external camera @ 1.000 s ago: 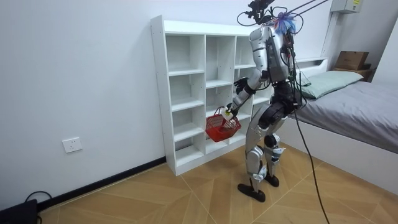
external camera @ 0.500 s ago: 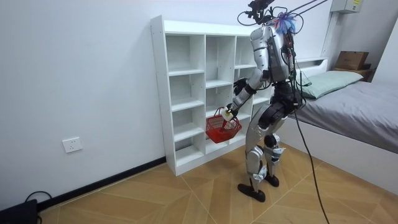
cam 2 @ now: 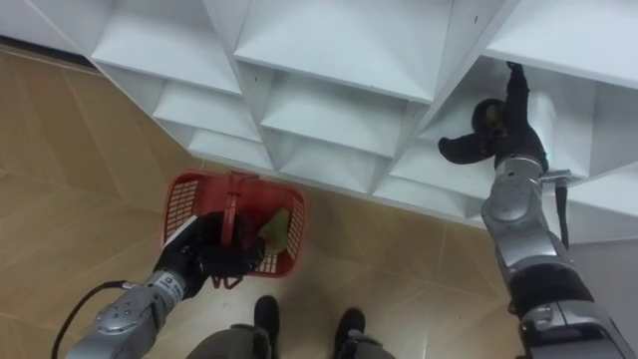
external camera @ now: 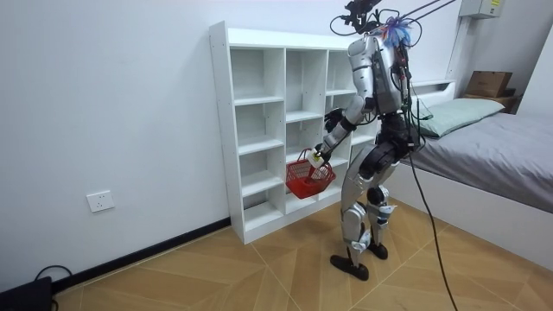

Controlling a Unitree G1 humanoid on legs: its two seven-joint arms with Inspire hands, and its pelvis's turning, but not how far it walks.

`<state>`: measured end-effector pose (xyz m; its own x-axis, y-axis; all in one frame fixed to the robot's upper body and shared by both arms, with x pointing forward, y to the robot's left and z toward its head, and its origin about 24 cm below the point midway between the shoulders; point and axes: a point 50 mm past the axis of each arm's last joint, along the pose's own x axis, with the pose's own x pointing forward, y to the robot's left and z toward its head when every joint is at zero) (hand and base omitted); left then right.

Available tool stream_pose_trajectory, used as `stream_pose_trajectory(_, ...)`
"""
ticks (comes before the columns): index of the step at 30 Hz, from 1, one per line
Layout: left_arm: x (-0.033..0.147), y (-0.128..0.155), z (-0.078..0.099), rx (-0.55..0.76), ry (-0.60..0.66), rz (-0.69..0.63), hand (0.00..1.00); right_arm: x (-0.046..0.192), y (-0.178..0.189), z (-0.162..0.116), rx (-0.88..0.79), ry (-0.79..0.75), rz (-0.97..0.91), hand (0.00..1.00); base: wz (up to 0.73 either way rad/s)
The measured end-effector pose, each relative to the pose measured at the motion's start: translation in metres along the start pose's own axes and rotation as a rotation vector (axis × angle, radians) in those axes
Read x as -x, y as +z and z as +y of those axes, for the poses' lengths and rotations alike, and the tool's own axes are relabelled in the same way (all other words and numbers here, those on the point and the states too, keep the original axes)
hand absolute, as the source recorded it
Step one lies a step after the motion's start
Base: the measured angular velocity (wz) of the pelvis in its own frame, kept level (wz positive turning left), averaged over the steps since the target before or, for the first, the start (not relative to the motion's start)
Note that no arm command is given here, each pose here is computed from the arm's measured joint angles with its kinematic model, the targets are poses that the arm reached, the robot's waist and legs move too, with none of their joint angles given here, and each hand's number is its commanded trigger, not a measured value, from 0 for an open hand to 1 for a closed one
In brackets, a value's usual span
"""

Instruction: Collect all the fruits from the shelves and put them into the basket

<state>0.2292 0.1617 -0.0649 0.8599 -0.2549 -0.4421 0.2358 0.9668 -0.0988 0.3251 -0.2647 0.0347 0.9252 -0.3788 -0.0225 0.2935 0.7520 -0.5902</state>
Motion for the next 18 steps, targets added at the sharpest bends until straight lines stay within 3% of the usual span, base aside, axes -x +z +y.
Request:
stream_pose_trajectory(2, 0.0000, 0.0001, 0.0002, 0.000, 0.001, 0.000, 1.00, -0.0002, 0.0002, -0.0006, 0.035, 0.010, -0.012, 0.00, 0.00)
stream_pose_trajectory(4, 0.0001, 0.0000, 0.0005, -0.001, 0.001, 0.000, 1.00, -0.0003, 0.0003, -0.0007, 0.058, 0.021, -0.020, 0.45, 0.00)
stream_pose_trajectory(5, 0.0002, 0.0000, 0.0007, -0.001, 0.001, 0.000, 1.00, -0.0003, 0.0003, -0.0006, 0.058, 0.022, -0.020, 0.83, 0.00)
stream_pose_trajectory(6, 0.0003, 0.0001, 0.0011, -0.002, 0.002, 0.001, 1.00, -0.0004, 0.0003, -0.0007, 0.058, 0.023, -0.020, 1.00, 0.00)
stream_pose_trajectory(18, 0.0024, -0.0006, 0.0084, -0.018, 0.018, 0.019, 1.00, -0.0015, -0.0053, -0.0056, 0.118, 0.037, 0.012, 1.00, 0.00)
